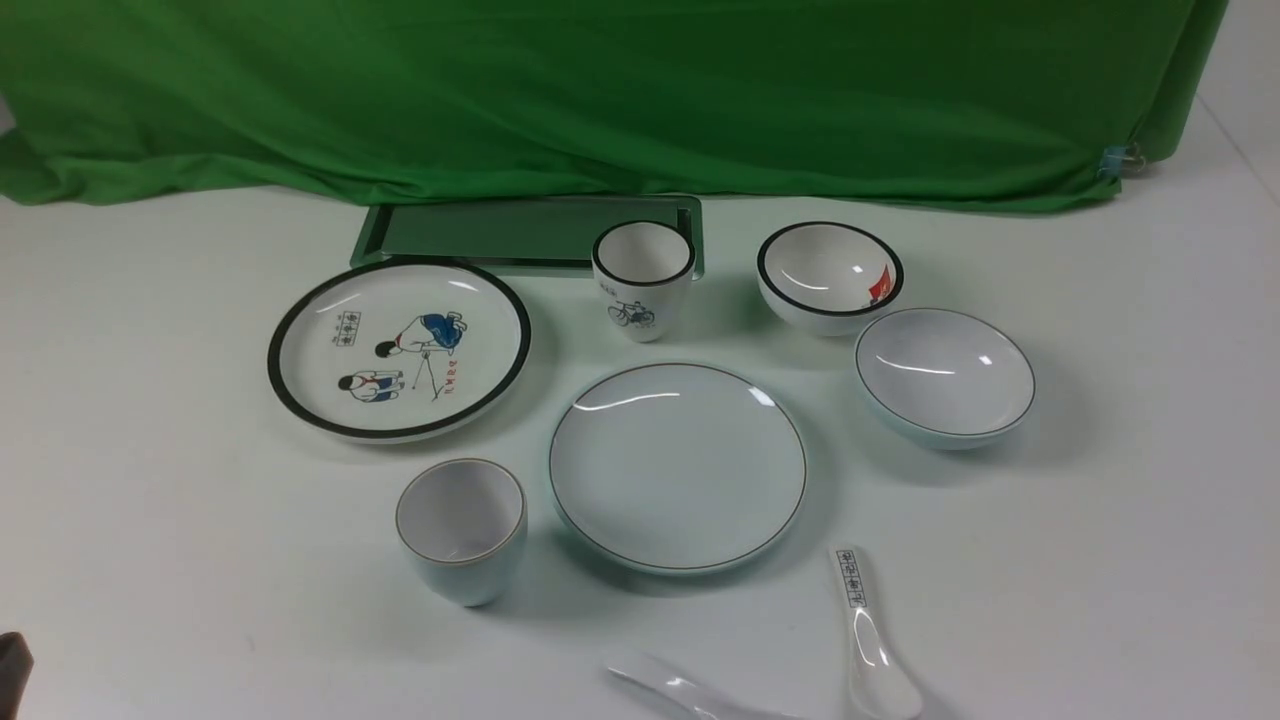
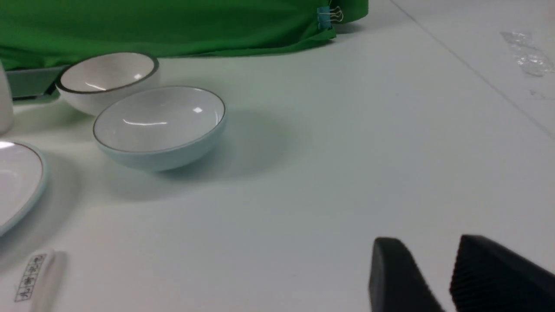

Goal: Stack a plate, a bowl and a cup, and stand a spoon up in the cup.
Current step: Use the right arm to grab a blue rice bowl

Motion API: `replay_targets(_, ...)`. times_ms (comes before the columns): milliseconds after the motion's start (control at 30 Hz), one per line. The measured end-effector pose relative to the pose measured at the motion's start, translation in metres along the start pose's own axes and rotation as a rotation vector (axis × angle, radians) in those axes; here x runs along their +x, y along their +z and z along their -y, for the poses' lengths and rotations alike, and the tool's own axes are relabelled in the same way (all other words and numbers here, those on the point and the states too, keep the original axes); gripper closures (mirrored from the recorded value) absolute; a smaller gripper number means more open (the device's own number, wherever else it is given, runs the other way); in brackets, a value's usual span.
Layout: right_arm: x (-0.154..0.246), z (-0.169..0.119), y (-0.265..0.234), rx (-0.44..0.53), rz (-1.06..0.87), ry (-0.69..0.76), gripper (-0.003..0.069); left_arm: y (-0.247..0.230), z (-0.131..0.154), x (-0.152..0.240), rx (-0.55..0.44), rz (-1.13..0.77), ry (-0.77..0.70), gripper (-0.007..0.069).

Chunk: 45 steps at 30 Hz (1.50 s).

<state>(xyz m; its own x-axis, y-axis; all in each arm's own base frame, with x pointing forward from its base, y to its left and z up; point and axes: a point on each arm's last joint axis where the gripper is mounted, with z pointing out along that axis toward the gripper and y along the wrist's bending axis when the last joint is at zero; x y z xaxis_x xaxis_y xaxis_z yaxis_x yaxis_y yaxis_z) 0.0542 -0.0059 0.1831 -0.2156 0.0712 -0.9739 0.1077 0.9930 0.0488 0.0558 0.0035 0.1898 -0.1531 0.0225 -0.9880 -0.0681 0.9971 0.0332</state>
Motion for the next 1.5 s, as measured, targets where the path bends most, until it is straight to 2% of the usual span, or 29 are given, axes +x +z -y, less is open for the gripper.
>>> replay_targets(233, 0.0, 0.0, 0.0, 0.0, 0.0, 0.023, 0.0417, 0.0, 0.0, -0.001, -0.002, 0.011, 0.0, 0.0654)
replay_targets(267, 0.0, 0.0, 0.0, 0.0, 0.0, 0.024, 0.0417, 0.0, 0.001, -0.003, 0.01, 0.037, -0.114, 0.0654)
replay_targets(300, 0.0, 0.0, 0.0, 0.0, 0.0, 0.025, 0.0417, 0.0, 0.001, -0.004, 0.013, 0.047, -0.148, 0.0654)
replay_targets(333, 0.0, 0.0, 0.0, -0.003, 0.0, 0.061, 0.0417, 0.0, 0.002, -0.008, 0.039, 0.079, -0.376, 0.0654)
replay_targets(367, 0.0, -0.001, 0.0, -0.012, -0.002, 0.155, 0.0417, -0.001, 0.003, -0.011, 0.07, 0.103, -0.633, 0.0654)
replay_targets(433, 0.0, -0.004, 0.0, -0.041, -0.005, 0.438, 0.0417, -0.001, 0.003, -0.014, 0.106, 0.12, -0.945, 0.0654)
replay_targets(467, 0.0, -0.004, 0.0, -0.041, -0.005, 0.438, 0.0417, -0.001, 0.003, -0.014, 0.109, 0.122, -0.961, 0.0654)
replay_targets(500, -0.001, -0.005, 0.0, -0.062, -0.007, 0.662, 0.0417, -0.001, 0.004, -0.015, 0.126, 0.125, -1.099, 0.0654)
replay_targets(533, -0.002, -0.006, 0.0, -0.074, -0.007, 0.835, 0.0417, -0.001, 0.003, -0.015, 0.132, 0.128, -1.154, 0.0654)
replay_targets(567, -0.002, -0.006, 0.0, -0.075, -0.008, 0.853, 0.0417, -0.001, 0.003, -0.015, 0.132, 0.129, -1.158, 0.0654)
replay_targets(600, -0.002, -0.007, 0.0, -0.081, -0.011, 0.942, 0.0417, -0.001, 0.003, -0.016, 0.135, 0.132, -1.185, 0.0654)
replay_targets(667, -0.003, -0.007, 0.0, -0.084, -0.012, 0.987, 0.0417, -0.001, 0.003, -0.016, 0.137, 0.134, -1.203, 0.0654)
replay_targets(800, -0.004, -0.007, 0.0, -0.089, -0.002, 0.983, 0.0417, -0.002, 0.003, -0.016, 0.139, 0.136, -1.233, 0.0654)
replay_targets(967, -0.004, -0.007, 0.0, -0.09, -0.002, 0.963, 0.0417, -0.002, 0.004, -0.018, 0.143, 0.132, -1.213, 0.0654)
replay_targets(1033, -0.005, -0.007, 0.0, -0.093, 0.015, 0.893, 0.0417, -0.007, 0.006, -0.032, 0.171, 0.134, -1.109, 0.0654)
replay_targets(1067, -0.005, -0.007, 0.0, -0.094, 0.017, 0.886, 0.0417, -0.008, 0.006, -0.033, 0.175, 0.136, -1.102, 0.0654)
replay_targets(1100, -0.007, -0.006, 0.0, -0.099, 0.042, 0.828, 0.0418, -0.014, 0.008, -0.048, 0.2, 0.153, -1.009, 0.0654)
replay_targets(1133, -0.007, -0.006, -0.001, -0.099, 0.044, 0.82, 0.0419, -0.015, 0.008, -0.05, 0.201, 0.155, -0.99, 0.0654)
replay_targets(1167, -0.008, -0.006, -0.001, -0.099, 0.056, 0.738, 0.0431, -0.024, 0.011, -0.068, 0.227, 0.162, -0.871, 0.0654)
replay_targets(1233, -0.012, -0.007, -0.002, -0.099, 0.061, 0.632, 0.0464, -0.029, 0.013, -0.084, 0.228, 0.121, -0.735, 0.0654)
replay_targets(1267, -0.013, -0.007, -0.003, -0.099, 0.059, 0.619, 0.047, -0.031, 0.013, -0.089, 0.23, 0.121, -0.719, 0.0654)
replay_targets(1300, -0.022, -0.008, -0.006, -0.103, 0.08, 0.506, 0.0522, -0.028, 0.015, -0.099, 0.215, 0.031, -0.612, 0.0654)
replay_targets(1400, -0.051, -0.01, -0.012, -0.102, 0.109, 0.294, 0.0624, -0.016, 0.016, -0.119, 0.197, -0.207, -0.372, 0.0654)
replay_targets(1500, -0.084, -0.012, -0.012, -0.098, 0.074, 0.118, 0.0644, -0.002, 0.016, -0.14, 0.215, -0.347, -0.204, 0.0654)
